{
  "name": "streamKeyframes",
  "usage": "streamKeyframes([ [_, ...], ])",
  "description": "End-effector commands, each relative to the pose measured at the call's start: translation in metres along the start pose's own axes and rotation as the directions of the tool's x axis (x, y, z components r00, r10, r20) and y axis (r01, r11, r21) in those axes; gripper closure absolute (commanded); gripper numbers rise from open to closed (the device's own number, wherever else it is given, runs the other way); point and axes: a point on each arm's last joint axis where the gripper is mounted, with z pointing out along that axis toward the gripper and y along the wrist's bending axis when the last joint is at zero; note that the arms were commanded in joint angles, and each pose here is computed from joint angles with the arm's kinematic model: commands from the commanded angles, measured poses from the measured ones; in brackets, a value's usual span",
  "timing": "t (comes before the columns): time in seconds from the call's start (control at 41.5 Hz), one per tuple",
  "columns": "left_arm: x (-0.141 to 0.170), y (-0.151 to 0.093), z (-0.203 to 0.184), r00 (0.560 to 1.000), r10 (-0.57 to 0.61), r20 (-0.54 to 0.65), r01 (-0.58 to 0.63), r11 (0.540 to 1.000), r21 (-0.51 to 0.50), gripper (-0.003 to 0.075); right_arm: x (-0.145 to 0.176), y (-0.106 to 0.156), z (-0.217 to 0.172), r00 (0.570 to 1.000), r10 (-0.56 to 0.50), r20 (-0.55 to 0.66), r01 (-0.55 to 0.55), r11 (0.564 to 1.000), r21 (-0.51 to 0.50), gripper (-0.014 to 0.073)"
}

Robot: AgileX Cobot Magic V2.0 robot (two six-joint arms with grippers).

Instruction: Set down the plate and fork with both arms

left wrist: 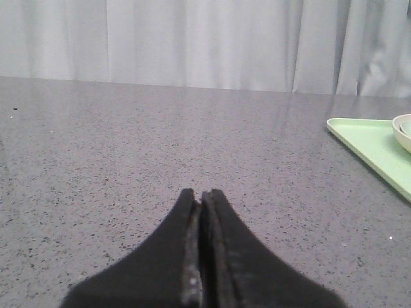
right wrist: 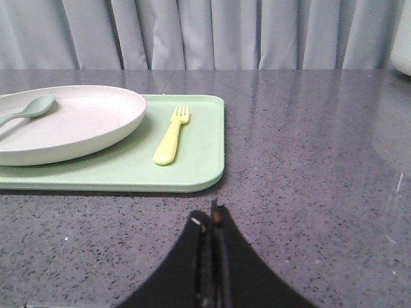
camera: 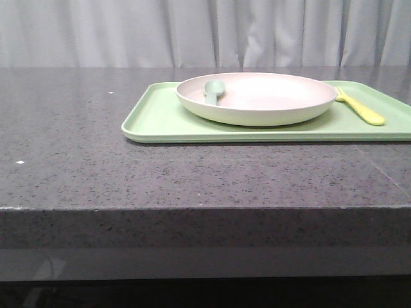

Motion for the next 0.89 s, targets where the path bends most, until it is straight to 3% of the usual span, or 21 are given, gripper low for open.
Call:
streamKeyframes([
  [0.0, -0.007, -0.0003, -0.0021, 0.994, -0.016, 0.106, 0.015, 1.0, 0.009, 0.0741, -0.0106, 0.0003, -0.0021, 0.993, -0.018, 0.112, 0.018, 1.0, 0.001, 0.0713],
  [0.867, -0.007, -0.0003, -0.0021, 0.994, -0.016, 0.106, 0.015, 1.0, 0.009, 0.0741, -0.0158, 0.0006, -0.0029, 0.985, -0.017, 0.17, 0.018, 1.0, -0.002, 0.0713],
])
